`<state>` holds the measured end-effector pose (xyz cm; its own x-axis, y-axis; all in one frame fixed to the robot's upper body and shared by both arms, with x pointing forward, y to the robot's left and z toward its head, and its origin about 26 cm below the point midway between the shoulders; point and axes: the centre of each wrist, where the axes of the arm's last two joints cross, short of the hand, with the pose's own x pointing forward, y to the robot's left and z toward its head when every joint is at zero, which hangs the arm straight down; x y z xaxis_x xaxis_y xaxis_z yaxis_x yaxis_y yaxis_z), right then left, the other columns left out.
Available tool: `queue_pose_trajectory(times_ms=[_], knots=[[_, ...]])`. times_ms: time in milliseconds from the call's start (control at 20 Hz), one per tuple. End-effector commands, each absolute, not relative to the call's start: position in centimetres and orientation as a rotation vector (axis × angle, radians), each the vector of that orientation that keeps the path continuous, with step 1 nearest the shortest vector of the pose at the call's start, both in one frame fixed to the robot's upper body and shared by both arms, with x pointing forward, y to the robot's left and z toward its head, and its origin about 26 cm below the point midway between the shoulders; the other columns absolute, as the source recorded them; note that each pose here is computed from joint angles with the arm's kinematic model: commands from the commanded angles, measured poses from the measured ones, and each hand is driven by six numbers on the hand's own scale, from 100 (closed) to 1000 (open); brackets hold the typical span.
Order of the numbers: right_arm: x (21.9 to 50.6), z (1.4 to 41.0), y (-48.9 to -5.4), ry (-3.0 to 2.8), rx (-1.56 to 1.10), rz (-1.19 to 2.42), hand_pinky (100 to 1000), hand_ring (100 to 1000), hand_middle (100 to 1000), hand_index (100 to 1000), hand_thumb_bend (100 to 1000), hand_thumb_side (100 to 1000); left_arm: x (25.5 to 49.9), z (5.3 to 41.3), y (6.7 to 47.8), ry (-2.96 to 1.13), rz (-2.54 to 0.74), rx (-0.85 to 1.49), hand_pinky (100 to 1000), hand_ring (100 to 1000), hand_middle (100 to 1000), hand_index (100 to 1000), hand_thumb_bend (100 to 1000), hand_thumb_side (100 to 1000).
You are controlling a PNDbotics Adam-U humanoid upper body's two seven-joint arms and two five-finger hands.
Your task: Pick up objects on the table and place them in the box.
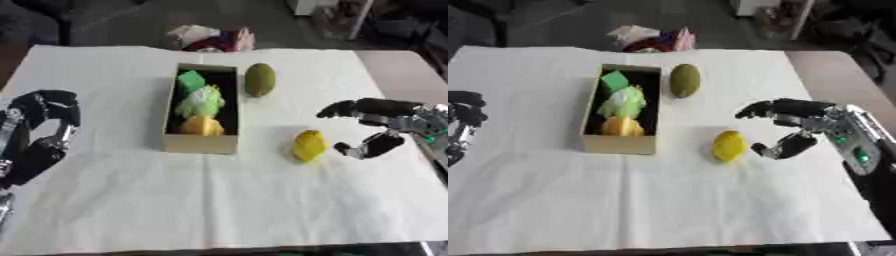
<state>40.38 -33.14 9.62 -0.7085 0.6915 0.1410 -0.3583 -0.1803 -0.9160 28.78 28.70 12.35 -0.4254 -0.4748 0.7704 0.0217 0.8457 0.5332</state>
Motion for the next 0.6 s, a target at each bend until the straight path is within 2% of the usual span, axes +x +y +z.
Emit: queue_pose_trajectory(times_ms=[50, 250, 400, 500, 550, 600], knots=[[40.9, 10.2, -33.3, -1.342, -0.401, 2.092, 854, 893, 901, 960, 197, 291, 28.7, 12.9, 28.8, -1.96, -0.584, 0.345, 726, 601, 628, 741, 187, 508], [41.2, 9.1, -32.7, -1.316, -0.408, 2.129, 853, 886, 888, 955, 174, 295, 28.8, 12.8, 28.7, -1.955, -0.582, 0.34, 726, 601, 627, 741, 184, 510], [41.4, 8.5, -32.3, -1.337, -0.418, 2.121, 841, 857, 841, 917, 137, 267, 28.8, 12.7, 28.7, -1.954, -0.583, 0.337, 726, 601, 627, 741, 182, 511], [41.5, 8.2, -32.2, -1.374, -0.428, 2.092, 833, 839, 811, 842, 100, 251, 28.8, 12.7, 28.7, -1.954, -0.582, 0.337, 726, 601, 627, 741, 181, 511], [41.6, 8.1, -32.2, -1.395, -0.433, 2.072, 829, 829, 795, 780, 100, 259, 28.8, 12.7, 28.7, -1.953, -0.581, 0.337, 726, 601, 627, 740, 180, 513], [41.6, 8.1, -32.3, -1.422, -0.436, 2.041, 826, 823, 787, 758, 100, 263, 28.8, 12.6, 28.7, -1.952, -0.579, 0.336, 726, 601, 627, 740, 179, 513]])
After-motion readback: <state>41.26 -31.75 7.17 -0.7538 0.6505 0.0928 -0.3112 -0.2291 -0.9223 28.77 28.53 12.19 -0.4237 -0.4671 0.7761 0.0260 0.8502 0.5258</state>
